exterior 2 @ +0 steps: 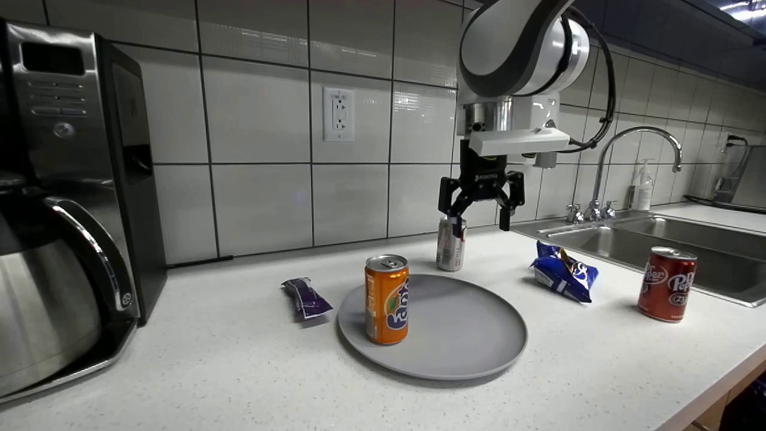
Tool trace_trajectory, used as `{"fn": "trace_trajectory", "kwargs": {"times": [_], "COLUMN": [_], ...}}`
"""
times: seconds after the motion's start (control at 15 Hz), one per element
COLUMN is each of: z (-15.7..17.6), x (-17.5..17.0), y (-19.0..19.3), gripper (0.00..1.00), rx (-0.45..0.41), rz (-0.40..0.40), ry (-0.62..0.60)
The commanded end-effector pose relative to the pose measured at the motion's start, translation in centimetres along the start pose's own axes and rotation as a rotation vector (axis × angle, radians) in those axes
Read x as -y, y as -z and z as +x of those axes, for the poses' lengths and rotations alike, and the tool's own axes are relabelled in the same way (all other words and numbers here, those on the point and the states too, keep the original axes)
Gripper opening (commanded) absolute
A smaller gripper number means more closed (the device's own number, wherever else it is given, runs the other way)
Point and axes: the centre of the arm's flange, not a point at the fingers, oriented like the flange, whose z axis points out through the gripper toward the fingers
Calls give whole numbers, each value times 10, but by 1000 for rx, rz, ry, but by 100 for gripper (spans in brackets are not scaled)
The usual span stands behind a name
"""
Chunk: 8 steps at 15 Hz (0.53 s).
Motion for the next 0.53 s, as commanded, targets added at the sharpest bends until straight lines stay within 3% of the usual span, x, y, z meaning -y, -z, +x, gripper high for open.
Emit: {"fn": "trace_trajectory", "kwargs": {"times": [0.0,0.47], "z": [30,67], "x": [-3,-3], "y": [-4,-14], "gripper": [100,100], "rx": [12,8], "rz": [-5,-9], "ry": [26,34]}}
